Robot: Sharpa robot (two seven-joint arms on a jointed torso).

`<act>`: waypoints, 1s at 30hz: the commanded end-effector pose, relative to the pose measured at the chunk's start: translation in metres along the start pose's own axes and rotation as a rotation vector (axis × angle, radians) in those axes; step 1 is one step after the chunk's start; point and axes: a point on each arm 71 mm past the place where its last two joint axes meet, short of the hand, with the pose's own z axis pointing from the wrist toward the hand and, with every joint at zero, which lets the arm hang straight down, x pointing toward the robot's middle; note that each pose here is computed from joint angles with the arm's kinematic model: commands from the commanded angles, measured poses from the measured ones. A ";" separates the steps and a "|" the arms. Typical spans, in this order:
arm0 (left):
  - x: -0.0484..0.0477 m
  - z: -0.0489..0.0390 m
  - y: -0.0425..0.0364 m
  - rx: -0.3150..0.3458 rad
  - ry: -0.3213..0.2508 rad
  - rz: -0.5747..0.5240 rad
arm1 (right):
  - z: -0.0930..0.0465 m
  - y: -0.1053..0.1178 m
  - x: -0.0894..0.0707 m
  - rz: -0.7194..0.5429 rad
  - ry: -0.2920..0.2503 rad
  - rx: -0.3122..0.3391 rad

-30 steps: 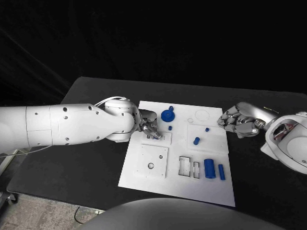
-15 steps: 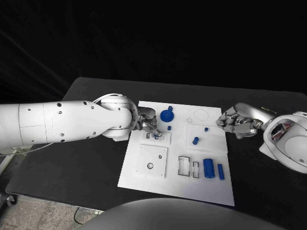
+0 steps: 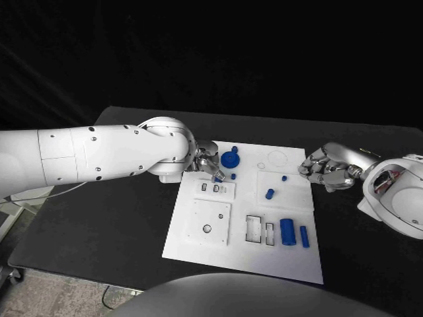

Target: Assemble the parts on the task board

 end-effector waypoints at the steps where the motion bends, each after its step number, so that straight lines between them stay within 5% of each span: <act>1: 0.0030 0.0026 -0.0001 -0.009 0.086 0.060 | 0.000 -0.001 0.001 -0.005 0.006 0.009; 13: 0.0020 0.0057 0.0051 -0.057 0.134 0.180 | 0.001 -0.001 0.001 -0.006 0.010 0.010; 30: 0.0045 0.0097 -0.0017 -0.042 0.086 0.168 | 0.000 -0.001 0.002 -0.007 0.015 0.014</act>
